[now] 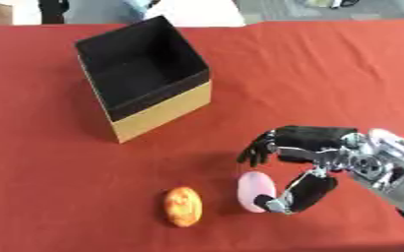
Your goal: Pick up objects on the table and place them in the box.
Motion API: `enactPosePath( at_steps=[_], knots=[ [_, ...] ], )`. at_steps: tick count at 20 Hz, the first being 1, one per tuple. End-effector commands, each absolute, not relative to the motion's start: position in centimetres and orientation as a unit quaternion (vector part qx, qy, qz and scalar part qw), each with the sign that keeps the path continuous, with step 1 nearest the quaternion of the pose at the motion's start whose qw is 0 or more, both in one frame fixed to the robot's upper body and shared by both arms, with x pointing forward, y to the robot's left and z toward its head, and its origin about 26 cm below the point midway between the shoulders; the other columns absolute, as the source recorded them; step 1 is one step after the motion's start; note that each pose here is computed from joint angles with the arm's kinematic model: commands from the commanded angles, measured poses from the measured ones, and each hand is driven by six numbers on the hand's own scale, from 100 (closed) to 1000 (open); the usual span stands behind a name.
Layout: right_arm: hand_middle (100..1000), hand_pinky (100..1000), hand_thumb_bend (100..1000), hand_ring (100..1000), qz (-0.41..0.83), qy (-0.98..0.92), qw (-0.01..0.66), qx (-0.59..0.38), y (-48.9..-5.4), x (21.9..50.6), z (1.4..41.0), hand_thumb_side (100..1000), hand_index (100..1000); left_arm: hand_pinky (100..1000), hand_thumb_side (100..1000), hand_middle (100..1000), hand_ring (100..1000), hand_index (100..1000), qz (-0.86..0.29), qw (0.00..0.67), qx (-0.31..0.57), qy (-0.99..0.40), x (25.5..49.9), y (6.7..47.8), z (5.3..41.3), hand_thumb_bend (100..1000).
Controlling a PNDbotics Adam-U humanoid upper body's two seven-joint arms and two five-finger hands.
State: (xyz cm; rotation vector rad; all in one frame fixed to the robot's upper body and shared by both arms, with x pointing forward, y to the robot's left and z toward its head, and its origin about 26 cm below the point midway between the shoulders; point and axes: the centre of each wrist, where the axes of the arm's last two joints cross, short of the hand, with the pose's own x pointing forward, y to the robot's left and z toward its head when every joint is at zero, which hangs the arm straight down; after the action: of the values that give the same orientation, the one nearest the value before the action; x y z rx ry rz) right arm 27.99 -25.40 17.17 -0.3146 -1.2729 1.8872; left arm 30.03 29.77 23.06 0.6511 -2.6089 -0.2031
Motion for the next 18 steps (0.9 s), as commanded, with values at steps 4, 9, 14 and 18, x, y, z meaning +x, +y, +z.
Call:
enactPosePath(
  at_steps=[4,9,14,18],
  knots=[
    [553,738,244,639,0.748,-0.509,0.401,-0.144,-25.32,27.91,17.94,394,746,623,369,786,929,862,-0.083,0.203,0.235,-0.947,29.85,29.69,24.09,100],
    [540,723,244,624,0.750,-0.498,0.407,-0.152,-25.36,27.83,17.75,428,733,622,366,786,929,863,-0.084,0.202,0.235,-0.947,29.86,29.67,24.14,100],
    [543,723,215,628,0.755,-0.481,0.418,-0.153,-25.43,27.69,17.41,511,742,621,364,786,930,863,-0.086,0.201,0.235,-0.947,29.87,29.66,24.16,100],
    [614,752,179,688,0.758,-0.467,0.429,-0.151,-25.46,27.62,17.23,615,850,621,365,787,930,863,-0.087,0.201,0.235,-0.947,29.87,29.66,24.18,100]
  ],
)
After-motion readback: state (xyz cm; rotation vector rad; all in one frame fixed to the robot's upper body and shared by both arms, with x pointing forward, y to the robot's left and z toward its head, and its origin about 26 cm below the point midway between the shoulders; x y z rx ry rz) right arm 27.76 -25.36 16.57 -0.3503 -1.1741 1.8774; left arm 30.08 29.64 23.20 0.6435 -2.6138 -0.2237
